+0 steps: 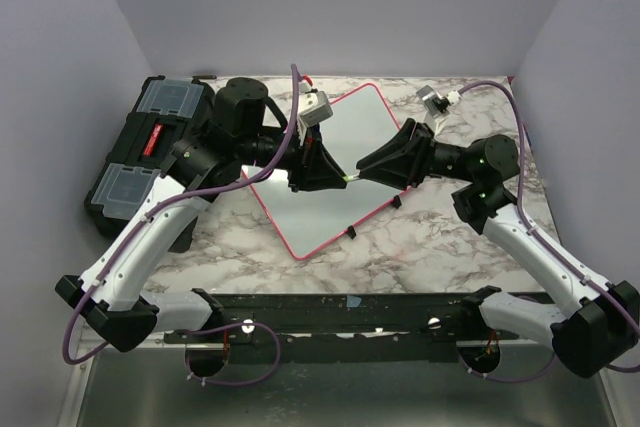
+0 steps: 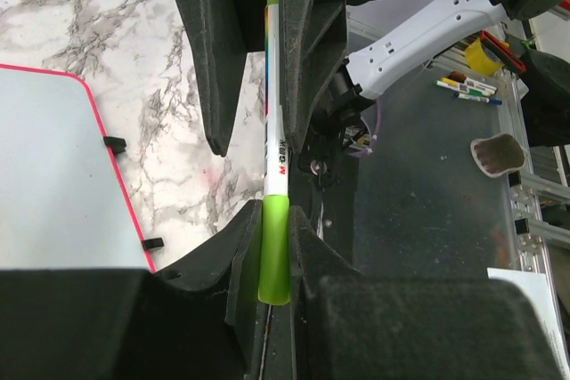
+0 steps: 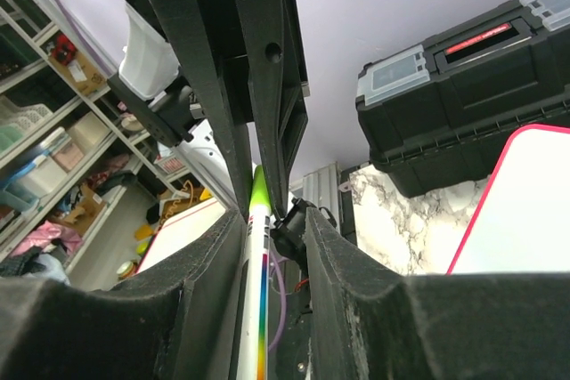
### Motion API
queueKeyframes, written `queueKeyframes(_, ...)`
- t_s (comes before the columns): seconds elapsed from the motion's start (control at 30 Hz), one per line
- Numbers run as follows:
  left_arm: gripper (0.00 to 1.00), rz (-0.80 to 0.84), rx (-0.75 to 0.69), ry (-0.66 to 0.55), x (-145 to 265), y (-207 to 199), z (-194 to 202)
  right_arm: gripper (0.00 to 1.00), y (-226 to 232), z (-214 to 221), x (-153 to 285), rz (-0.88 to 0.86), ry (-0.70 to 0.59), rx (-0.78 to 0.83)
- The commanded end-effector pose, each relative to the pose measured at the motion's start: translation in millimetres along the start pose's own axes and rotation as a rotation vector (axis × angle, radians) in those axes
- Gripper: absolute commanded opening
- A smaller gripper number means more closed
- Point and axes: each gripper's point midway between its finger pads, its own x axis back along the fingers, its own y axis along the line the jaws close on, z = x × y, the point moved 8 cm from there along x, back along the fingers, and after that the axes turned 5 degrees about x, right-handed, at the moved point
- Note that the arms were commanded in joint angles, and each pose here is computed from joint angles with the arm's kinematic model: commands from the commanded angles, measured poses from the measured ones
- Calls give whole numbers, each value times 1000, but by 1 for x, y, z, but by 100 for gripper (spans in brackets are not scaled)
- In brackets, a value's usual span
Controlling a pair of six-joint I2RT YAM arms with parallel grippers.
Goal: Write a sentence on the whiteboard
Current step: Pass from the left arm to the right
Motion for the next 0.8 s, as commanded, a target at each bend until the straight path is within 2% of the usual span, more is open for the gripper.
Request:
queueKeyframes(0.0,0,12,-38,-9,8,-10,-3,39,9,-5,-2,-55,40,25)
queueKeyframes(0.27,0,16,-39,-1,7,-9,-5,39,10,3,-11,-68,113,30)
queueKeyframes(0.53,0,12,-38,9,6,-7,-4,38,8,5,-13,-49,112,35)
queueKeyframes(0.77,0,10,-42,10,6,-6,-3,33,7,6,-14,-51,114,29)
